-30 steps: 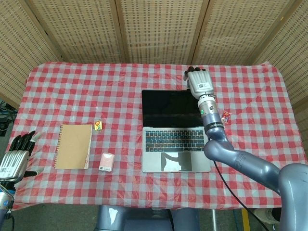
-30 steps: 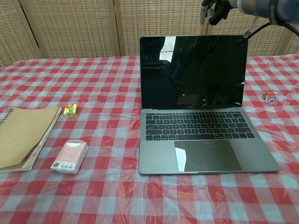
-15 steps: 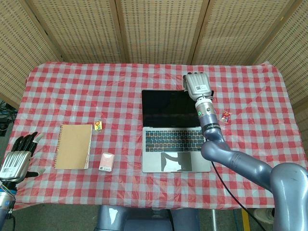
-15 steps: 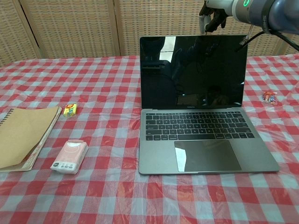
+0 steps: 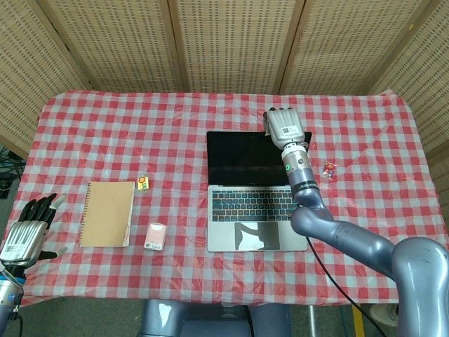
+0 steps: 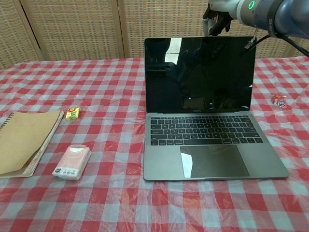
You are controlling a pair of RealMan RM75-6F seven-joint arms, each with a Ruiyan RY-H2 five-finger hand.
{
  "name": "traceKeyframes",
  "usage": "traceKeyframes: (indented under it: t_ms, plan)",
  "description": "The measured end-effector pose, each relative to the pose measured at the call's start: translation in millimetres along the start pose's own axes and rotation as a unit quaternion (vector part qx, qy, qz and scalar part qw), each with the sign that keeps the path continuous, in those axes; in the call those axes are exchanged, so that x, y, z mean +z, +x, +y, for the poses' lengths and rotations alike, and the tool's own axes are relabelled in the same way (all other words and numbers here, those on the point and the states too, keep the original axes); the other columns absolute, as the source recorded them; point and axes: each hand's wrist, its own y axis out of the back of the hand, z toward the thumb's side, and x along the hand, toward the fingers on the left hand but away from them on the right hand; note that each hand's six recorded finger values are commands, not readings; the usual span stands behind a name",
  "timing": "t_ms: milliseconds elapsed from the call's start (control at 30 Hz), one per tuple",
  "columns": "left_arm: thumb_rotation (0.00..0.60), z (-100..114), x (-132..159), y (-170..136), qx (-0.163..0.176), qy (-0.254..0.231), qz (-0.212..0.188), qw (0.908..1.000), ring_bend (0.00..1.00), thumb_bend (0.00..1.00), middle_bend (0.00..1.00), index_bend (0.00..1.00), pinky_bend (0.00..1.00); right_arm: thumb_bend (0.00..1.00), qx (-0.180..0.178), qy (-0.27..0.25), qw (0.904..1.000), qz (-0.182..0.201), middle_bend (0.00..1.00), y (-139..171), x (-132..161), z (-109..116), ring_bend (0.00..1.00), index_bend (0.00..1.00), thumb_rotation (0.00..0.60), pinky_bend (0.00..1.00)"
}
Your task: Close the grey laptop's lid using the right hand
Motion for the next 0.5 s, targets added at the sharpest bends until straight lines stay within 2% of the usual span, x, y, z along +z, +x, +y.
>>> traceKeyframes:
  t_ms: [500]
  plan:
    - [0.600, -2, 4, 1, -0.005, -0.002, -0.008, 1.0000, 0.00, 0.00, 0.00, 0.00, 0.00, 1.00, 0.015, 0.015, 0.9998, 0.004, 0.51, 7, 11, 2, 0.48, 0.58, 0.600, 0.49]
